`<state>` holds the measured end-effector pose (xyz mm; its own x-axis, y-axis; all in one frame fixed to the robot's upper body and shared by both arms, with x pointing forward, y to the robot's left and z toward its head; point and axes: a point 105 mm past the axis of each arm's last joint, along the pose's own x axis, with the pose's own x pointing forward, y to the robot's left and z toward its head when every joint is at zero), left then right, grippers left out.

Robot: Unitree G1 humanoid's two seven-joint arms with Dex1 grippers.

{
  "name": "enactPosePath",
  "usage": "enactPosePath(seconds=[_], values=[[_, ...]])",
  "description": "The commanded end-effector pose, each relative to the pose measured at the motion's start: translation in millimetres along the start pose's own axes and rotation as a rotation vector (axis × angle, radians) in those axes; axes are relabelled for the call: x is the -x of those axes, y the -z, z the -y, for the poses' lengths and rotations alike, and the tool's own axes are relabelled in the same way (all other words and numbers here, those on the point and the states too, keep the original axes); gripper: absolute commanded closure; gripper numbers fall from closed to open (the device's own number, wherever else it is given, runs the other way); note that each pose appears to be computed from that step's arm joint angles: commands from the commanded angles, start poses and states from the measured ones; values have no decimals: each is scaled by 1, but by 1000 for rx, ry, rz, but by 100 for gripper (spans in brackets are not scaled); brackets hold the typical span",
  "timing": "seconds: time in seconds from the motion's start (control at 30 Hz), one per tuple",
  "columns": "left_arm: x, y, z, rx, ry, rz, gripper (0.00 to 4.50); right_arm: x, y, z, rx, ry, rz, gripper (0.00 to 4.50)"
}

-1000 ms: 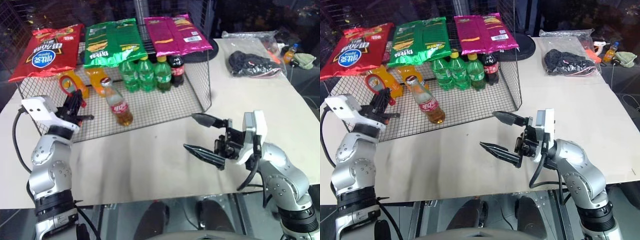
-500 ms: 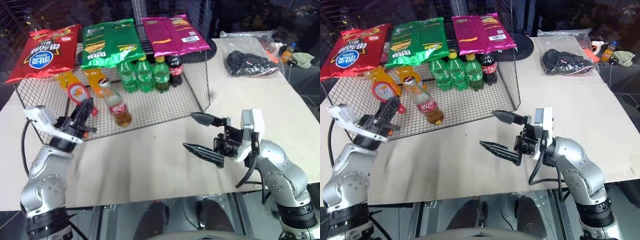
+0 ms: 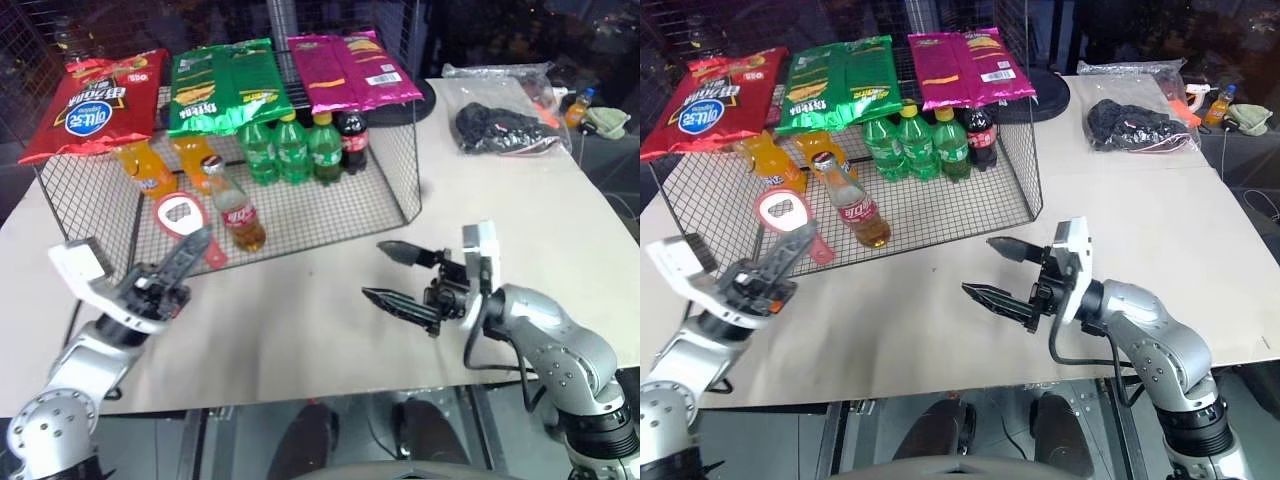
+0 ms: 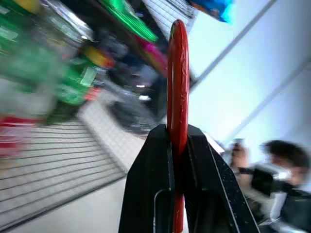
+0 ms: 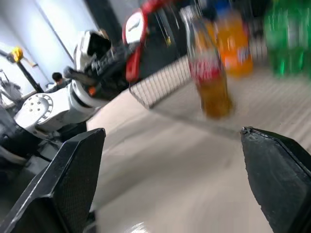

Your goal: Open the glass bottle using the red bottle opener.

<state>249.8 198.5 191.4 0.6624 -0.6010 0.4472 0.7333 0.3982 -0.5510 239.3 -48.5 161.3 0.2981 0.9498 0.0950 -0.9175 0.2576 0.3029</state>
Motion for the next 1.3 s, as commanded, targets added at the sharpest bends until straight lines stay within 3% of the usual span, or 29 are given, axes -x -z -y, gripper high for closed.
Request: enactPosePath(seconds=[0.03, 0.13, 0.4, 0.93, 1.03, 1.13, 1.17, 1.2, 1.23, 1.3], values=[[-29, 26, 11, 58, 100, -36, 439, -8, -1, -7, -85, -37, -83, 0], [-45, 36, 10, 107, 142, -25, 439, -15, 6, -7, -136, -34, -165, 0], [-55, 67, 15, 211, 229, -125, 439, -39, -2, -20, -212, -114, -155, 0], [-46, 84, 17, 237, 241, -174, 439, -50, -10, -23, -210, -150, -180, 0], [-45, 86, 15, 230, 235, -182, 450, -51, -10, -23, -211, -154, -183, 87], [-44, 88, 13, 229, 230, -187, 450, -53, -10, -23, -213, -156, -181, 227], [-44, 88, 12, 233, 226, -186, 450, -53, -10, -23, -214, -155, -182, 235], [-44, 88, 12, 240, 221, -184, 450, -53, -10, -23, -214, -155, -183, 301], [-44, 88, 11, 244, 219, -183, 450, -53, -10, -23, -214, -154, -184, 318], [-44, 88, 11, 247, 217, -182, 450, -53, -9, -24, -216, -153, -186, 401]])
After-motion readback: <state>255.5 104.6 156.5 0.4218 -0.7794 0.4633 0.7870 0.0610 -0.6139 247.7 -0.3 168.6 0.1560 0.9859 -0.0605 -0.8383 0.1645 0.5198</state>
